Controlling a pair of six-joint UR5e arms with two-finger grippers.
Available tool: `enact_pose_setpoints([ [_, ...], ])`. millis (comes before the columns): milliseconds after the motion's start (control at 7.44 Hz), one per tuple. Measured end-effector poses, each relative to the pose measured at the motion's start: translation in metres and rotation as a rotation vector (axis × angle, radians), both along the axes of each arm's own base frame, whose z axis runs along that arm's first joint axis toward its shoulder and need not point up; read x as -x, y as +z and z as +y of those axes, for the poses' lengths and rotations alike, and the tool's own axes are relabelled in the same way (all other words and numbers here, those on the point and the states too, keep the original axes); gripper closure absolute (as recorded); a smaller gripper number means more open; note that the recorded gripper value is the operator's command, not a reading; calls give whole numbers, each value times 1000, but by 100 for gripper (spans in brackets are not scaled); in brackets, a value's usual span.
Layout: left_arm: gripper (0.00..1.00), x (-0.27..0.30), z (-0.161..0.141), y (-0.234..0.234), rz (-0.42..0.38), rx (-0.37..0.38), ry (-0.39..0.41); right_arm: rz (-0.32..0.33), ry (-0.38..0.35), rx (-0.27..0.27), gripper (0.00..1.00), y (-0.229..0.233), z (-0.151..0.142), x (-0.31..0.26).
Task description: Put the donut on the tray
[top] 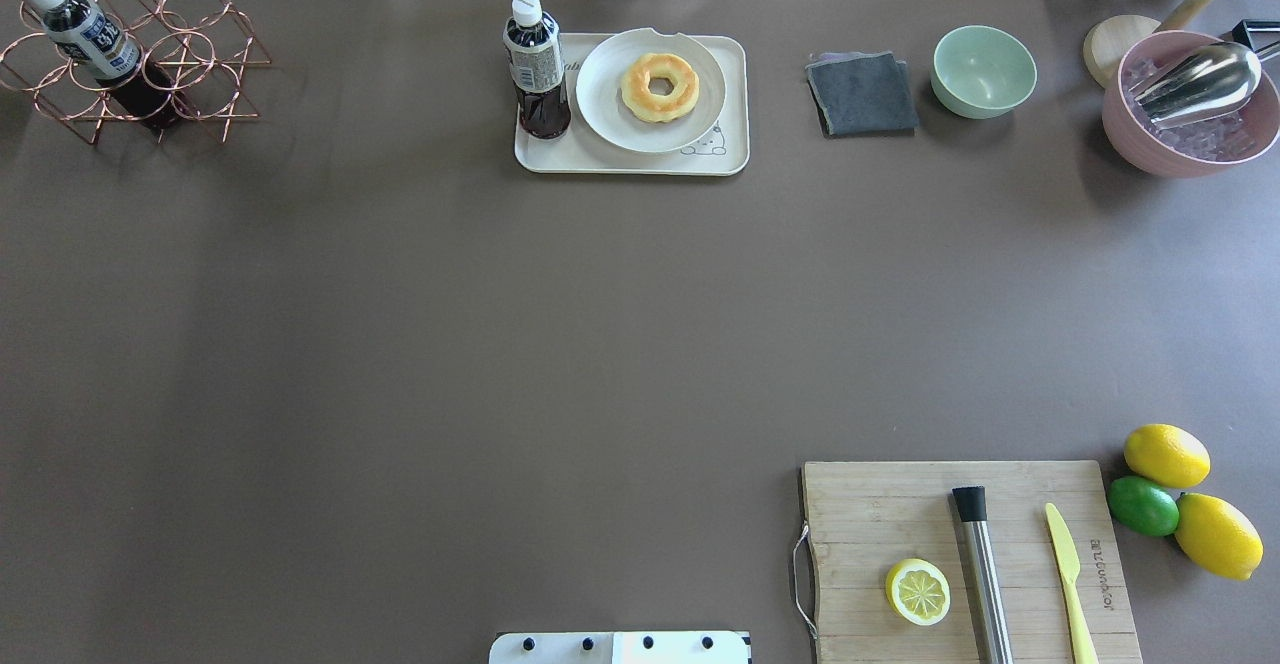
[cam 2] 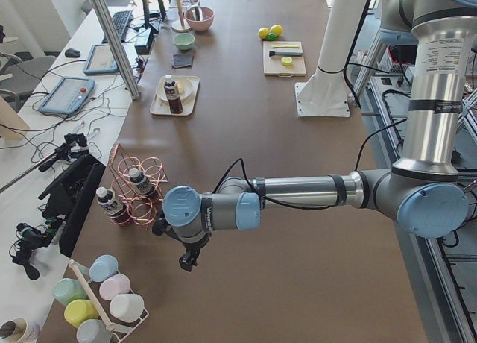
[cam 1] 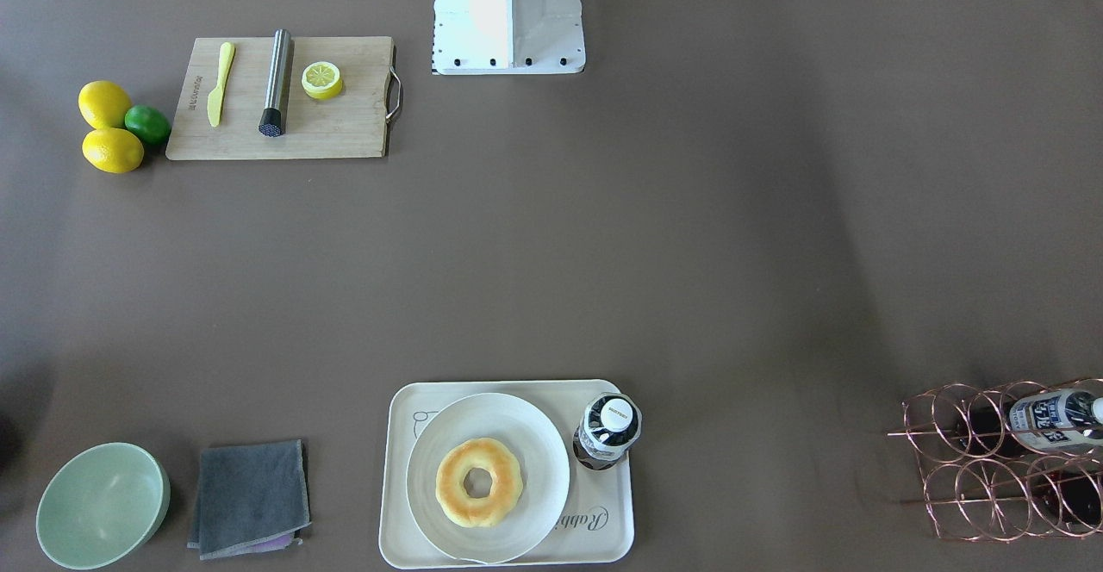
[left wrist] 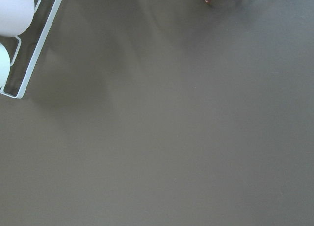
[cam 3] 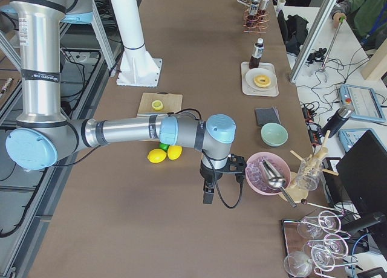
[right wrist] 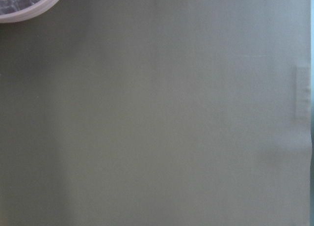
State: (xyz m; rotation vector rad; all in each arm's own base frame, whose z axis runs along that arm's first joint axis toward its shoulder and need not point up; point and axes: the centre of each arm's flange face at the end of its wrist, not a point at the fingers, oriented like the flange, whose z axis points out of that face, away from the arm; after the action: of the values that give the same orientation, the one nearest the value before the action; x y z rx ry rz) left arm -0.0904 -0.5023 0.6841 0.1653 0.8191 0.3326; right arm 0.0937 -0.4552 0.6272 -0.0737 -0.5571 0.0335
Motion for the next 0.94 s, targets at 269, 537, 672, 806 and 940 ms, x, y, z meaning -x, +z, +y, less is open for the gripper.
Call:
enact_pose_setpoints([
  [269, 0, 1, 4, 15, -3, 14, -4, -32, -2, 26, 0, 15, 3, 2],
  [537, 0, 1, 3, 30, -6, 45, -7, -61, 1, 23, 0, 31, 2, 4],
  [672, 0, 3, -3, 26, -36, 63, -30, -76, 3, 16, 0, 40, 1, 5],
  [806, 0, 6, -13, 13, -80, 83, -69, -85, 4, 11, 0, 44, 0, 5],
  [940, 0, 7, -20, 1, -102, 99, -92, -90, 5, 8, 0, 46, 0, 6],
])
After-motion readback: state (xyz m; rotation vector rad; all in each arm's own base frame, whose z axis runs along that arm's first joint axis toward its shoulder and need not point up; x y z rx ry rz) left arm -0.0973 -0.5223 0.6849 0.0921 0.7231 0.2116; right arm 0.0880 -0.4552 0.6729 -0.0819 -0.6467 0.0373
